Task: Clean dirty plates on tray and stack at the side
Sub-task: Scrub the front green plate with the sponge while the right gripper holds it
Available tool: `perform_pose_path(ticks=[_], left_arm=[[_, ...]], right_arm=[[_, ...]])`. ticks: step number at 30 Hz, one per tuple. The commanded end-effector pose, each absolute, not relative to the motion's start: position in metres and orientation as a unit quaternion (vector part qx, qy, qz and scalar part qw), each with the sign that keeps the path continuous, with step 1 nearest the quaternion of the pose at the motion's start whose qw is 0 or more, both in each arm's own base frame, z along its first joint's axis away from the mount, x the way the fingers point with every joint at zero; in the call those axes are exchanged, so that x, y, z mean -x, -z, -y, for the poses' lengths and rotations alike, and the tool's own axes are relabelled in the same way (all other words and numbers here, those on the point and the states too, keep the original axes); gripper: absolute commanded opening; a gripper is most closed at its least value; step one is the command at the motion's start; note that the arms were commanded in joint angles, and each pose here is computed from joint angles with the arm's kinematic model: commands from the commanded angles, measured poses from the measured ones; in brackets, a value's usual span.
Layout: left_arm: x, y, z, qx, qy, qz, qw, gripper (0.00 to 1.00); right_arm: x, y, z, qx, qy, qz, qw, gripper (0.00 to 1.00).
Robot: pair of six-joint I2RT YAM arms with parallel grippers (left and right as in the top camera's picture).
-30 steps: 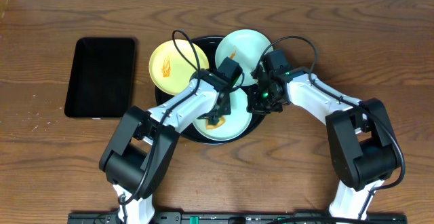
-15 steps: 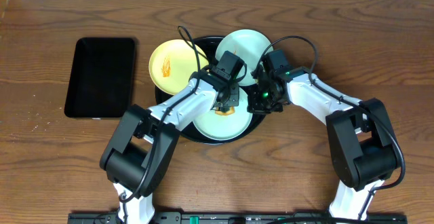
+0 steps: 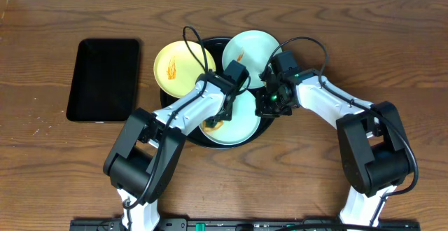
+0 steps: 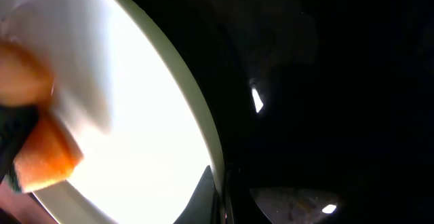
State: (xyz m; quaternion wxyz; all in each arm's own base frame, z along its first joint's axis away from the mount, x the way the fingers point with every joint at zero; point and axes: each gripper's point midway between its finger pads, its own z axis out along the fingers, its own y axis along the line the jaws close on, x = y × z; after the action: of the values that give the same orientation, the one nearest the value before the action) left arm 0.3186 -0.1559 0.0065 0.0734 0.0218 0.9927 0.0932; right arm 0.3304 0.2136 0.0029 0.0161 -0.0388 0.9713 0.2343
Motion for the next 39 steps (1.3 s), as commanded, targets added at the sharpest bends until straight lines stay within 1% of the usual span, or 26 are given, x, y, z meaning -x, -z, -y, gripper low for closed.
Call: perform_pose_path(ticks=[1,5,8,14,17,19,22,25,27,36,37,38,39], left_arm=[[-0.296,0.004,0.167,-0.014,-0.053,-0.998,0.014,0.08],[-0.284,0.0,0.219,-0.043,0.092,-0.994,-0.032,0.07],[-0.29,-0.007,0.249,-0.053,0.17,-0.984,-0.025,0.07],[-0.328,-0.015,0.262,-0.056,0.206,-0.976,0.05,0.07],[-0.336,-0.014,0.253,-0.031,0.198,-0.978,0.055,0.08],[-0.335,-0.013,0.247,-0.024,0.194,-0.979,0.049,0.07],[-0.331,-0.011,0.242,-0.02,0.187,-0.981,0.037,0.07],[-0.328,-0.009,0.241,-0.019,0.184,-0.982,0.032,0.07],[-0.328,-0.009,0.241,-0.019,0.184,-0.982,0.031,0.07],[-0.328,-0.009,0.241,-0.015,0.184,-0.982,0.03,0.07],[-0.328,-0.009,0.241,-0.015,0.185,-0.982,0.03,0.07],[-0.328,-0.009,0.241,-0.015,0.185,-0.982,0.03,0.08],[-0.328,-0.009,0.241,-0.015,0.185,-0.982,0.03,0.07]], right_arm=[[-0.331,0.001,-0.21,0.037,-0.227,-0.973,0.013,0.01],[-0.331,0.001,-0.21,0.037,-0.227,-0.973,0.012,0.01],[-0.33,0.0,-0.211,0.037,-0.231,-0.972,0.011,0.01],[-0.325,-0.002,-0.216,0.038,-0.247,-0.968,-0.002,0.01],[-0.323,-0.003,-0.217,0.027,-0.25,-0.968,-0.009,0.02],[-0.323,-0.003,-0.217,0.015,-0.25,-0.968,-0.012,0.1],[-0.325,-0.003,-0.218,-0.001,-0.251,-0.968,-0.012,0.24],[-0.326,-0.003,-0.223,-0.013,-0.254,-0.967,-0.011,0.3],[-0.326,-0.002,-0.226,-0.018,-0.255,-0.967,-0.01,0.31],[-0.32,0.004,-0.226,-0.046,-0.253,-0.966,-0.021,0.23],[-0.32,0.005,-0.226,-0.049,-0.252,-0.966,-0.022,0.19],[-0.319,0.006,-0.226,-0.049,-0.252,-0.966,-0.023,0.08],[-0.319,0.008,-0.226,-0.051,-0.251,-0.966,-0.025,0.01]])
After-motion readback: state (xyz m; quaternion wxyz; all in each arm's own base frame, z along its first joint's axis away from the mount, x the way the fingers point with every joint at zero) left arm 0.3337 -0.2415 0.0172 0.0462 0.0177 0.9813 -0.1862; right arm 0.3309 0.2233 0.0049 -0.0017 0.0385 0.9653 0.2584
